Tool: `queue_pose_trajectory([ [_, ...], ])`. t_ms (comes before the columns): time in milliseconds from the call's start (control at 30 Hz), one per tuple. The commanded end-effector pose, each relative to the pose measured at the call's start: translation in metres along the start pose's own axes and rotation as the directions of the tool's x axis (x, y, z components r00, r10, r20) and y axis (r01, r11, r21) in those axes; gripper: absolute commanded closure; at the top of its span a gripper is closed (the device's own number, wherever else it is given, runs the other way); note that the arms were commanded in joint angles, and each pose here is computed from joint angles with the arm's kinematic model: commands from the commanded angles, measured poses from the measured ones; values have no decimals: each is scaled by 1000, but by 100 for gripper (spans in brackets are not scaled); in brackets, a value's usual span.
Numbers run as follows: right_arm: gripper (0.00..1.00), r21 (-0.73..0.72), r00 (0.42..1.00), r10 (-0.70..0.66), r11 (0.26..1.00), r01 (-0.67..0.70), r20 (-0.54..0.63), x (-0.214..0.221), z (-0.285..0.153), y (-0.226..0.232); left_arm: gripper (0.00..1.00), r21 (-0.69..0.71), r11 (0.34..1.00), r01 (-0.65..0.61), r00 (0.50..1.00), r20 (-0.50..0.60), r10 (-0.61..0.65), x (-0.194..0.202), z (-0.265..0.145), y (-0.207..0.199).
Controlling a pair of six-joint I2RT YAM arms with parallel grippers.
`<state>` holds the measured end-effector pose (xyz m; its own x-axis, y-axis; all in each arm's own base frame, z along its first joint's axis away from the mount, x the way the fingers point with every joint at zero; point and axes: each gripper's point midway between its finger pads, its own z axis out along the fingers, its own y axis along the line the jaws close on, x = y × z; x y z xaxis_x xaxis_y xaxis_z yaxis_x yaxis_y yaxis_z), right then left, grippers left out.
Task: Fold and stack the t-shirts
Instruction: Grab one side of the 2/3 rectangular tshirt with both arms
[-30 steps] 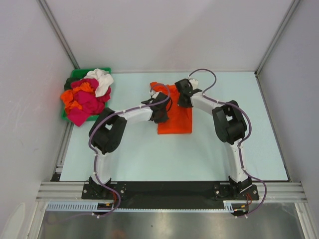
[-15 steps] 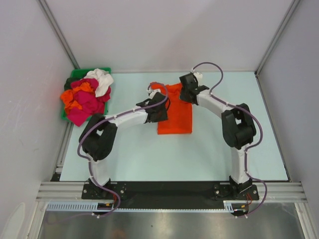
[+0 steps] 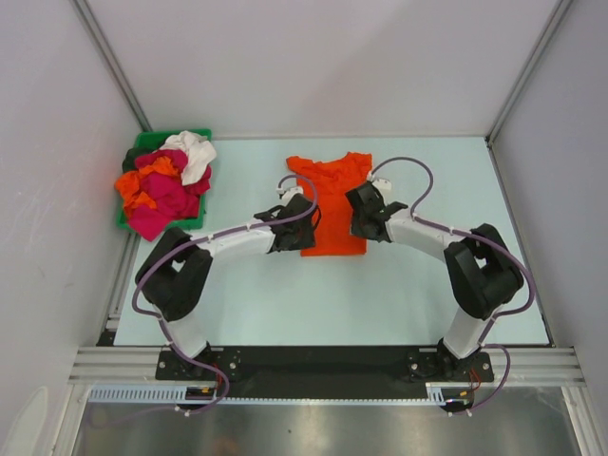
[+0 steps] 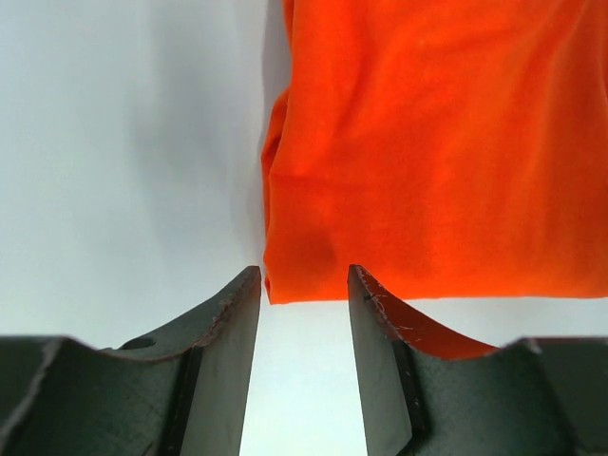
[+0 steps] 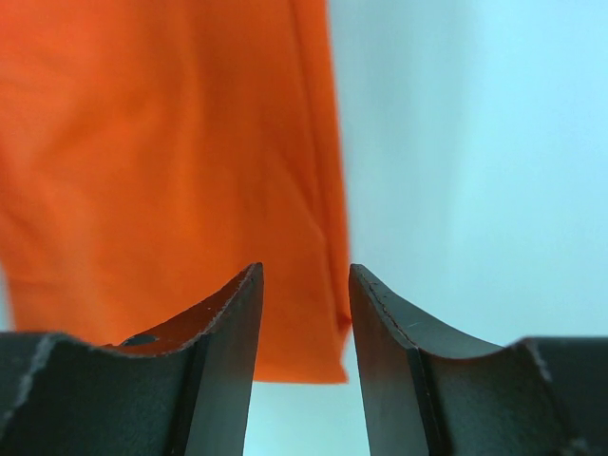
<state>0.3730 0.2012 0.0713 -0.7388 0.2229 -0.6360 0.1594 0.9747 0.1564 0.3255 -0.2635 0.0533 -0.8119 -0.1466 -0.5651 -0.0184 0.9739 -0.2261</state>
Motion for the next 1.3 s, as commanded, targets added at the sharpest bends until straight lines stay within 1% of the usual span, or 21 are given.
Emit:
queue_pose_trajectory([
  [0, 54, 8, 999, 34, 999, -35, 30, 2, -10, -9, 52, 8, 1000, 21, 999, 33, -21, -4, 0, -4],
  [200, 54, 22, 999, 34, 999, -34, 2, 17, -8, -16, 53, -4, 1000, 20, 1000, 19, -20, 2, 5, -1],
  [567, 55, 54, 996, 28, 998, -24, -80, 69, -7, -31, 53, -21, 999, 27, 999, -29, -28, 25, 9, 12],
  [733, 55, 66, 995, 31, 998, -25, -94, 79, 2, -34, 53, -23, 999, 32, 999, -42, -33, 29, 15, 11],
  [967, 56, 84, 991, 27, 996, -16, -128, 92, 10, -38, 53, -11, 999, 38, 999, -32, -38, 23, 16, 6],
  [1133, 57, 91, 990, 19, 996, -6, -137, 96, 12, -39, 51, 3, 999, 43, 997, -57, -43, 28, 22, 0],
  [1267, 65, 103, 988, 11, 995, 6, -156, 100, 14, -41, 60, -9, 999, 41, 995, -90, -42, 33, 26, -1],
])
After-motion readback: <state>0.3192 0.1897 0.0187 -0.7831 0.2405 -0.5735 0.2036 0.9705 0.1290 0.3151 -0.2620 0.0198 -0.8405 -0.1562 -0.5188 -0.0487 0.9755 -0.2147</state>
